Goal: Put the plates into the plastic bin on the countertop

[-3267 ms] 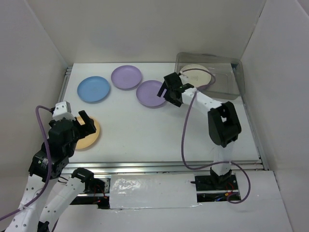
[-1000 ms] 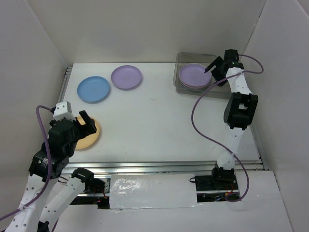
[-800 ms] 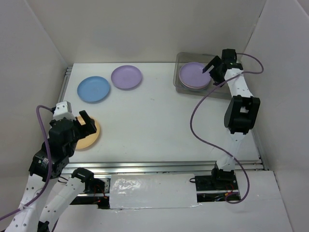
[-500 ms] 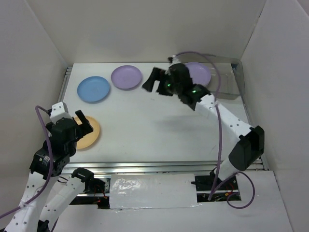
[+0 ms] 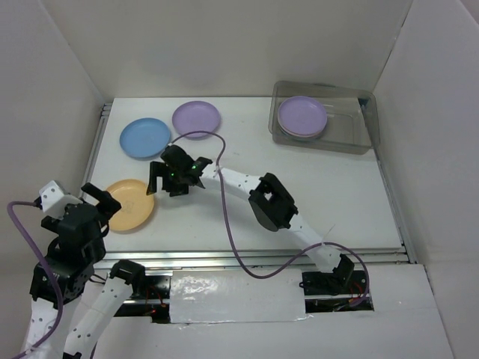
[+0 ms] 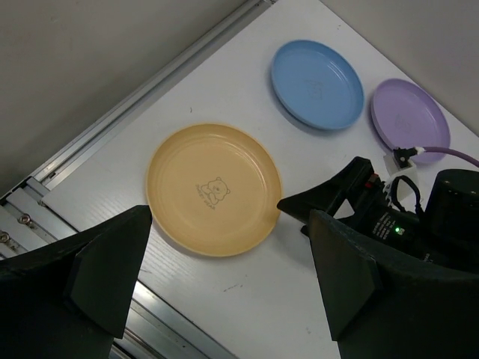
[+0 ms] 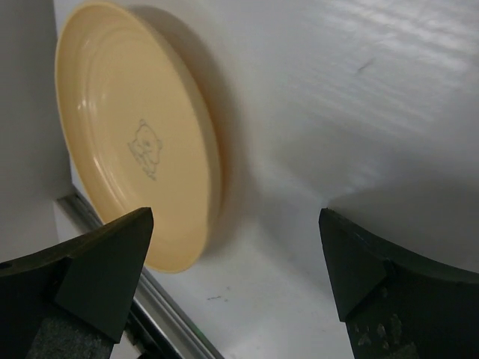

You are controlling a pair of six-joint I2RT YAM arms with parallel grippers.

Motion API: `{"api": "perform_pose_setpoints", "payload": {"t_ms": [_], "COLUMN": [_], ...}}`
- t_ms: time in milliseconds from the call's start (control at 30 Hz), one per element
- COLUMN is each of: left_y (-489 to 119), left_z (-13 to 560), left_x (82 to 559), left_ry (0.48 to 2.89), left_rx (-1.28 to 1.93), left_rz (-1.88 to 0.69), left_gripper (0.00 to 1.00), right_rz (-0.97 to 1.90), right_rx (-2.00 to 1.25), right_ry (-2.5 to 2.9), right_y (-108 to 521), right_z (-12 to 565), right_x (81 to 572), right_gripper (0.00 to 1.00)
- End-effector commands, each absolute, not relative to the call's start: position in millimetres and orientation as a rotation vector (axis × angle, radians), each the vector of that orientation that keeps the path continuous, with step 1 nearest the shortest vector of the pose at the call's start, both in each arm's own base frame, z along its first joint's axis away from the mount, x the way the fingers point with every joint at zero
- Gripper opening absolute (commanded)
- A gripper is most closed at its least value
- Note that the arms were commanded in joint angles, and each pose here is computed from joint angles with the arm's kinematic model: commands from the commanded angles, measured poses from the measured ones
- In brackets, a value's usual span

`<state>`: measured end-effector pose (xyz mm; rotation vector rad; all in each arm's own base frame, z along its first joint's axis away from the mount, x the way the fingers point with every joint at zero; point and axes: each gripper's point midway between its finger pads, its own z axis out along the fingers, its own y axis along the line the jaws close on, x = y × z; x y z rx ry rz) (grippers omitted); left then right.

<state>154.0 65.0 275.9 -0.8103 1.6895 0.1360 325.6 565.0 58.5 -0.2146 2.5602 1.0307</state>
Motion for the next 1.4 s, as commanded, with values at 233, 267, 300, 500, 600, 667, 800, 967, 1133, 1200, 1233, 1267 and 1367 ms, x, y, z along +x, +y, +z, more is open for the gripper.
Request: {"api": "perform_pose_setpoints", "payload": {"t_ms": [233,267,300,500,600,667,800,967,1133,1200,1233,1267,1367], "left_y": [57.7,57.0,56.9,56.6,56.6,56.3,57.4,58.5,57.9,57.1,56.7,56.9,56.7], "left_z": [276.2,276.1,276.2,279.9,281.0,281.3,284.7,286.7,288.1,289.0,288.9,289.4,289.9], "left_x": [171.8,172.4,172.2,169.7,168.4,168.0,164.2,160.5,159.2,159.3,159.4,159.3,158.4], "left_ry": [1.735,1.735,1.736,1.712,1.708,1.708,1.686,1.665,1.659,1.658,1.659,1.655,1.650], "left_rx": [-0.777,-0.775,-0.772,-0.769,-0.767,-0.763,-0.768,-0.770,-0.762,-0.755,-0.751,-0.752,-0.751], "left_rz": [0.153,0.150,0.149,0.125,0.118,0.116,0.100,0.086,0.074,0.069,0.067,0.067,0.060], "left_gripper": [0.99,0.99,0.99,0.99,0.99,0.99,0.99,0.99,0.99,0.99,0.99,0.99,0.99], "right_rz": [1.167,1.169,1.166,1.161,1.140,1.128,1.105,1.098,1.091,1.083,1.070,1.061,1.033], "right_rx": [-0.181,-0.194,-0.198,-0.206,-0.211,-0.213,-0.217,-0.229,-0.193,-0.172,-0.165,-0.158,-0.109], "right_ry": [2.643,2.642,2.649,2.665,2.689,2.704,2.742,2.774,2.771,2.782,2.785,2.786,2.762], "right_y": [585.2,590.3,591.4,592.2,589.8,589.1,587.3,590.9,591.0,589.0,587.9,587.0,575.4], "right_z": [58.7,55.6,53.0,49.3,46.1,41.7,30.8,16.5,12.2,9.2,7.6,8.7,16.1], "right_x": [304.2,302.9,300.9,293.7,290.8,288.0,282.9,272.8,273.3,271.4,272.1,271.7,273.4], "right_gripper": [0.95,0.94,0.92,0.69,0.61,0.56,0.46,0.43,0.28,0.11,0.03,0.00,0.00]}}
